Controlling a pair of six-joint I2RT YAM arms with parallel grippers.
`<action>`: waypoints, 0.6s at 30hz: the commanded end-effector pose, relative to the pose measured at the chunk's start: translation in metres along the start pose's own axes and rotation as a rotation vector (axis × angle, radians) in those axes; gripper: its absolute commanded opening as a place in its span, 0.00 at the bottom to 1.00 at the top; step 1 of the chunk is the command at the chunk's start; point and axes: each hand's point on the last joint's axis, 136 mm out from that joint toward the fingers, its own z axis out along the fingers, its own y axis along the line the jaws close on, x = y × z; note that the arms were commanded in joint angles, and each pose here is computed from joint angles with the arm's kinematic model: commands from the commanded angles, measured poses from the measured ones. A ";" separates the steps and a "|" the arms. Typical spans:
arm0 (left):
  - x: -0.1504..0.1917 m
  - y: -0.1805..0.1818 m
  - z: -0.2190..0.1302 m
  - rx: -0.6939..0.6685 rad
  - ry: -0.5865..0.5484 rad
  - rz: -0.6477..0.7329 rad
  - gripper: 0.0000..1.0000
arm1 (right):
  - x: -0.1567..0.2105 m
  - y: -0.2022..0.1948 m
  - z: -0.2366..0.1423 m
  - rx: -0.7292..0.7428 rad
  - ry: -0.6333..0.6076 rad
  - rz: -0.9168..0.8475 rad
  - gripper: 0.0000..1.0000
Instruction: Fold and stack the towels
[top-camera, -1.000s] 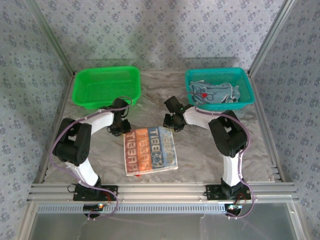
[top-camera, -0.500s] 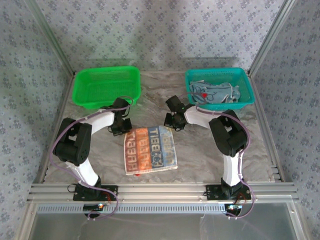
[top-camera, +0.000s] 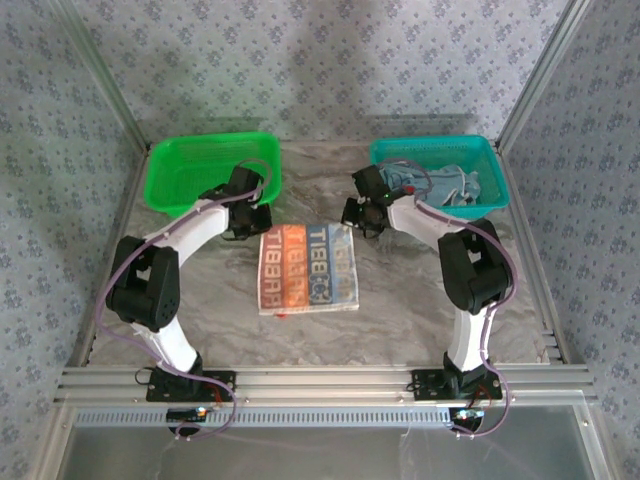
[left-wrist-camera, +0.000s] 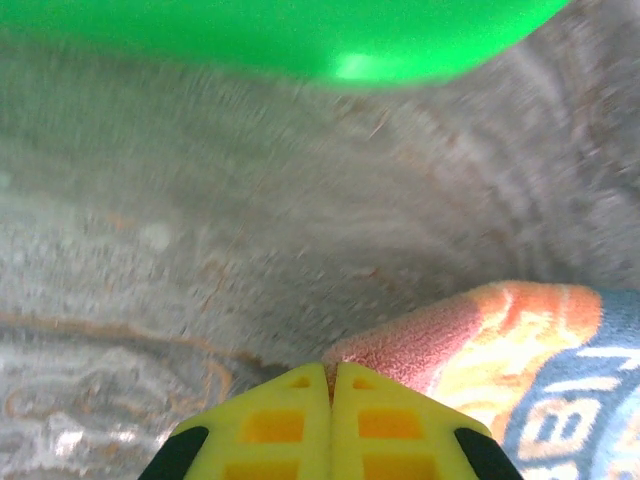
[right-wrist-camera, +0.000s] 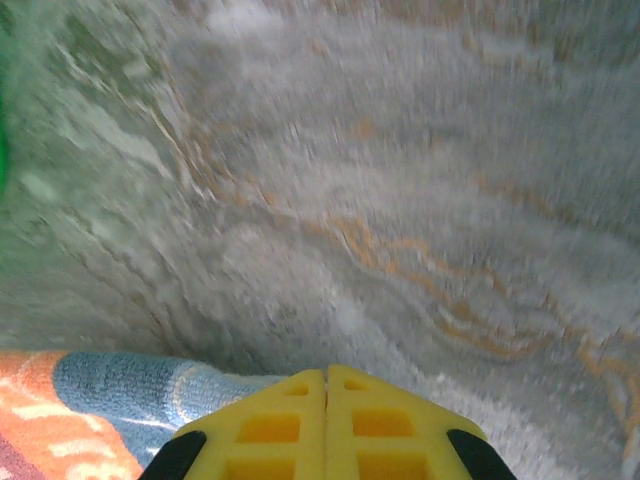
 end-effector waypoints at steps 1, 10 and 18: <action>-0.014 -0.012 0.001 0.039 -0.033 0.061 0.00 | -0.034 0.020 -0.028 -0.070 -0.104 -0.093 0.00; -0.017 -0.017 -0.019 0.149 -0.210 0.132 0.00 | -0.023 0.024 -0.052 -0.190 -0.216 -0.158 0.00; -0.006 -0.021 -0.045 0.214 -0.433 0.233 0.00 | 0.005 0.034 -0.070 -0.222 -0.335 -0.291 0.00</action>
